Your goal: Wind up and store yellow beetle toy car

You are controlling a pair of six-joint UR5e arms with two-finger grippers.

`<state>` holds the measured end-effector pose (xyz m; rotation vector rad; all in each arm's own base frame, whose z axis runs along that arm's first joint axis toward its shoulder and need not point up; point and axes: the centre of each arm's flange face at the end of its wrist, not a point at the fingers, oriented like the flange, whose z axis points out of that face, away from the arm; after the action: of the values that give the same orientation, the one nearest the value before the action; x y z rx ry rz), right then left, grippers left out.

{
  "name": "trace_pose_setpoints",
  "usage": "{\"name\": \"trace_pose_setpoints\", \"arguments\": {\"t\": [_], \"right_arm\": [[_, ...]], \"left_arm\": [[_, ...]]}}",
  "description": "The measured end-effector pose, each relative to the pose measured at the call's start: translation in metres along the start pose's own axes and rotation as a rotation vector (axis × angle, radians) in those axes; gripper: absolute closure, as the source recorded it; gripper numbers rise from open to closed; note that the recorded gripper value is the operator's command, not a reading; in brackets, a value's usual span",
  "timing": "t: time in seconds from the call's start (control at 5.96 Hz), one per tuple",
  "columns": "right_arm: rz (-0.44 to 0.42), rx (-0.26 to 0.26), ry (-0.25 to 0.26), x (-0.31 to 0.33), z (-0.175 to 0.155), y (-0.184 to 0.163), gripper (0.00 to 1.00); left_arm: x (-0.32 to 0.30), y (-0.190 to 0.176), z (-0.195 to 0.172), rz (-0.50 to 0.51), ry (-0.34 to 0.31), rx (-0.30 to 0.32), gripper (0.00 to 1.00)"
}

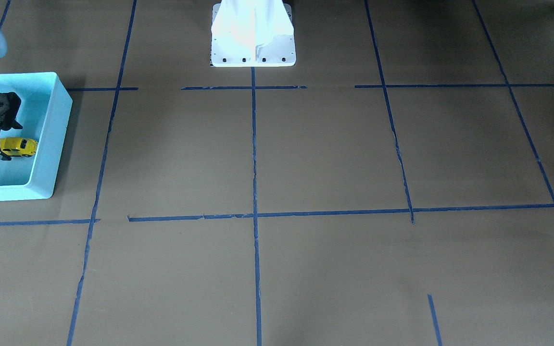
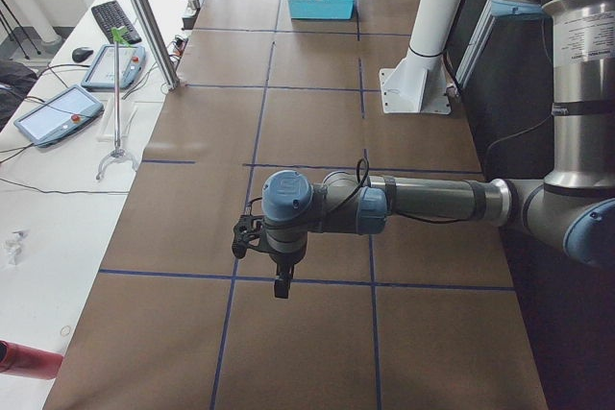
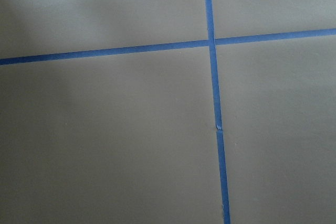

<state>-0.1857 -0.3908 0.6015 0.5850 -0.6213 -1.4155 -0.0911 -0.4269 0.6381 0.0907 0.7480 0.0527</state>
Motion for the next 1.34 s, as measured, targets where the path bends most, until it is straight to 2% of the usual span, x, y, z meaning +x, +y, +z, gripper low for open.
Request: {"name": "trace_pose_setpoints", "arguments": {"t": [0.17,0.5,0.67,0.84,1.01,1.17,1.34], "right_arm": [[0.078,0.001,-0.020,-0.006,-0.039,0.005,0.00],[0.376,-0.049,-0.056,0.024,-0.106,0.033,0.00],[0.614,-0.079,-0.073,0.046,-0.134,0.045,0.00],[0.938,-0.101,-0.071,0.063,-0.161,0.055,0.00],[1.216,-0.109,-0.055,0.069,-0.179,0.074,0.00],[1.388,-0.110,-0.042,0.070,-0.188,0.109,0.00],[1.493,-0.103,-0.029,0.068,-0.195,0.145,0.00]], "left_arm": [[0.001,-0.001,-0.001,0.001,-0.001,0.002,0.00],[0.002,-0.001,-0.002,0.003,-0.001,0.005,0.00],[0.002,-0.001,-0.002,0.003,-0.001,0.004,0.00],[0.002,-0.001,-0.002,0.002,0.000,0.003,0.00],[0.000,0.001,0.000,-0.001,0.000,-0.001,0.00],[-0.002,0.003,0.003,-0.007,0.002,-0.006,0.00],[-0.003,0.004,0.004,-0.010,0.003,-0.009,0.00]]}}
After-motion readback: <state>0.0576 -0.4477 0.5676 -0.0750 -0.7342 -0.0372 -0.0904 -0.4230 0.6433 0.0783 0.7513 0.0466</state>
